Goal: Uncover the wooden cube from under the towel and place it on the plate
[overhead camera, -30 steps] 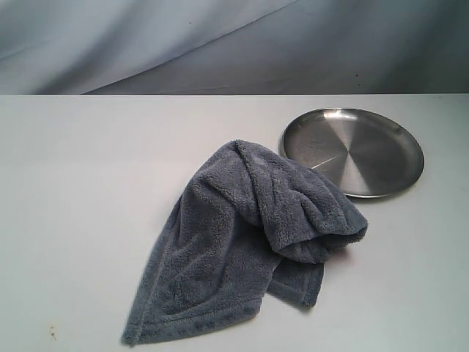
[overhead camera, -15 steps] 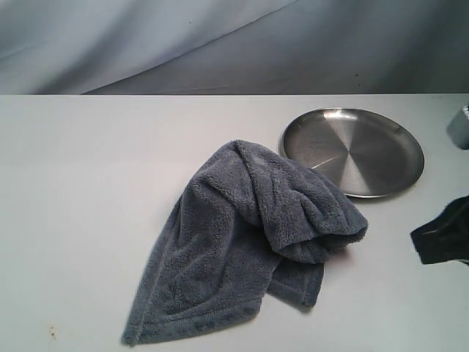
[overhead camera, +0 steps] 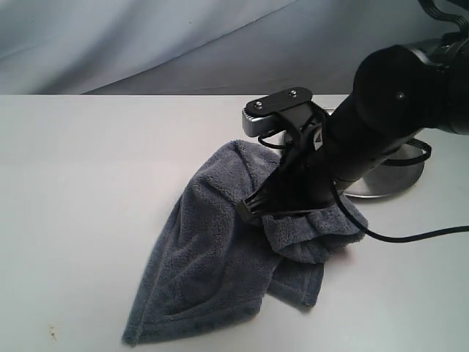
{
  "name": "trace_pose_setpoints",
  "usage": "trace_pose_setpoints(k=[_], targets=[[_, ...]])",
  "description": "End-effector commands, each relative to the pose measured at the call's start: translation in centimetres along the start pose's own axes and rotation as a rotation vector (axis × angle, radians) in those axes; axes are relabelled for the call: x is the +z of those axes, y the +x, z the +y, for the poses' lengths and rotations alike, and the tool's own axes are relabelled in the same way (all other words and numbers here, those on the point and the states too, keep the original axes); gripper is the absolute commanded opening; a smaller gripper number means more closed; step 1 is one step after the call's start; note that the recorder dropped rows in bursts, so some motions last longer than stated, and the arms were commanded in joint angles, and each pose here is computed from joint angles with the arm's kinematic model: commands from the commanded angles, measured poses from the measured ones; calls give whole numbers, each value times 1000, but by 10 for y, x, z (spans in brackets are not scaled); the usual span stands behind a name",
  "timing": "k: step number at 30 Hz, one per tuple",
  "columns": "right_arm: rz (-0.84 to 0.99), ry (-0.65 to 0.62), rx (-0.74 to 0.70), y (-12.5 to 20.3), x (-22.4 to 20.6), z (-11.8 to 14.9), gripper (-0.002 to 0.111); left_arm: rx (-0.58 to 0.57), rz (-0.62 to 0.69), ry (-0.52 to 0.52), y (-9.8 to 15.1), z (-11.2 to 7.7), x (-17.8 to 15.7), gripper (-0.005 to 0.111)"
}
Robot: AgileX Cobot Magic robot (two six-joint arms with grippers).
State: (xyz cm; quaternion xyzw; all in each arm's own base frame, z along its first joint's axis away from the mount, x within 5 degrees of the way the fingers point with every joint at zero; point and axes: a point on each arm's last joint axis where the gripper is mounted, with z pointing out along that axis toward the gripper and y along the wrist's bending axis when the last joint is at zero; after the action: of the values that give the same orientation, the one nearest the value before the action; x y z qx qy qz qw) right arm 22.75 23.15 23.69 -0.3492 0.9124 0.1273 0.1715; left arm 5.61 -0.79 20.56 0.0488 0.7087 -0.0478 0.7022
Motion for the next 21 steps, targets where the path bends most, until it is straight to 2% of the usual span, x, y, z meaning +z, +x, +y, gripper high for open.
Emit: trace_pose_setpoints(k=[1, 14, 21], targets=[[-53, 52, -49, -7, -2, -5, 0, -5, -11, -3, 0, 0, 0, 0], [-1, 119, 141, 1, -10, -67, 0, -5, -11, -3, 0, 0, 0, 0], [-148, 208, 241, -4, -19, -115, 0, -5, -11, -3, 0, 0, 0, 0]])
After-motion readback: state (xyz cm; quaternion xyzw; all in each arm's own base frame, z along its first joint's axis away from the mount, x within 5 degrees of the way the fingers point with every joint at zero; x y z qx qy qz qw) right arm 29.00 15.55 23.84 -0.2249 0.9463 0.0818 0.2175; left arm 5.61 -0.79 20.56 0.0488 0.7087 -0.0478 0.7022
